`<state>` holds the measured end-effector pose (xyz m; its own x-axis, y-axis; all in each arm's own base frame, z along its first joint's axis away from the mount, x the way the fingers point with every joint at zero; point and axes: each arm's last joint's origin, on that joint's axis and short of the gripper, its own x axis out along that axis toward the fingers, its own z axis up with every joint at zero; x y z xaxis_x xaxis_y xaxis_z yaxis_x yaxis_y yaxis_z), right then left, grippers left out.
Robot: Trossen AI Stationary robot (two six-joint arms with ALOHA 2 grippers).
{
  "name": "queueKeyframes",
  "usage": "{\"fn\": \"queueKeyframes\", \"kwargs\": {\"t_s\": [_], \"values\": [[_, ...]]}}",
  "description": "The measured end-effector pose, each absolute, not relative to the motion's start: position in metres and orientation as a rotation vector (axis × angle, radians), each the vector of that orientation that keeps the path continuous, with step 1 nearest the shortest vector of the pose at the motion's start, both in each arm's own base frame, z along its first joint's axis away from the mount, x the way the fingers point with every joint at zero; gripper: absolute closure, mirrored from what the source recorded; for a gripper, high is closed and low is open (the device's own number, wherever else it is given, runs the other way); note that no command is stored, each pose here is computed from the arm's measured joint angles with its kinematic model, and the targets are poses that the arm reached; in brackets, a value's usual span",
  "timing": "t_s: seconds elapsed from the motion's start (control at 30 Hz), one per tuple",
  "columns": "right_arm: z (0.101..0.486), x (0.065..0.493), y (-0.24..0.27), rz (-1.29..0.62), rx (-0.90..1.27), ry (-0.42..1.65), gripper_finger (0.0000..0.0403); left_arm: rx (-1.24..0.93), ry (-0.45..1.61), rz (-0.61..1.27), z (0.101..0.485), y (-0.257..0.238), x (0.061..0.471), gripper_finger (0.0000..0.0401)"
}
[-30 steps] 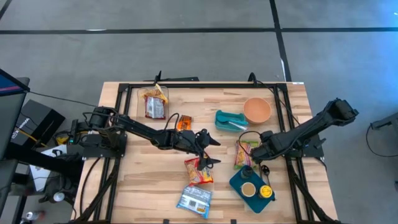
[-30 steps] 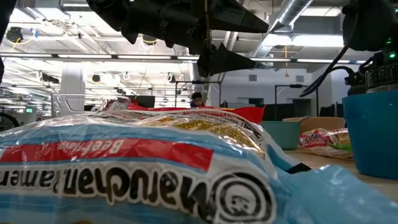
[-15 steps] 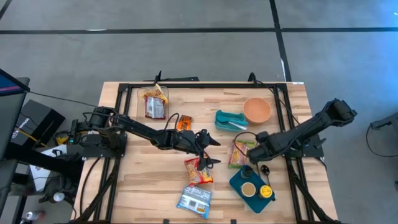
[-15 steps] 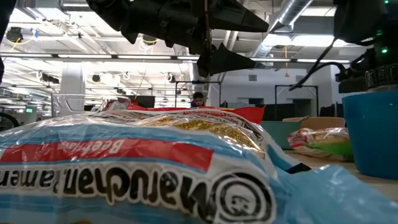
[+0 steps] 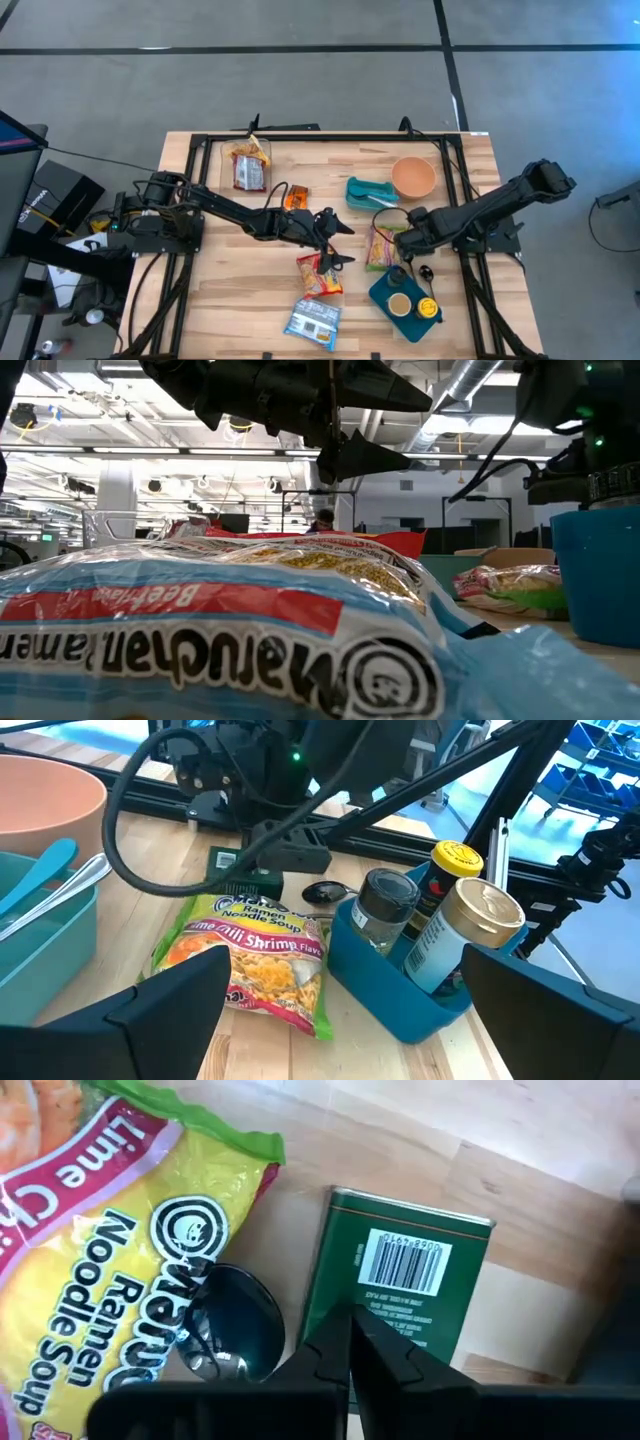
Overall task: Pick & Place Food Item
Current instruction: Put the green seasoning can into the blue bin
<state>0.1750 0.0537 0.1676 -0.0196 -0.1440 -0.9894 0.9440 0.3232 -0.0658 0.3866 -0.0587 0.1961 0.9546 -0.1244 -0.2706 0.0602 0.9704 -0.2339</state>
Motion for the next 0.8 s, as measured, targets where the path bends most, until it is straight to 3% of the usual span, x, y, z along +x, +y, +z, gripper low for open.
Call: {"fn": "queueKeyframes", "kwargs": {"t_s": [0.53, 0.8], "values": [[0.192, 0.161, 0.039, -1.026, 0.971, 1.223, 0.0402, -0.226, 0.284, -0.095, 0.196, -0.059, 0.387, 0.0011], [0.192, 0.162, 0.034, -1.022, 1.013, 1.258, 0.0343, -0.226, 0.284, -0.095, 0.196, -0.059, 0.387, 0.0011]]}}
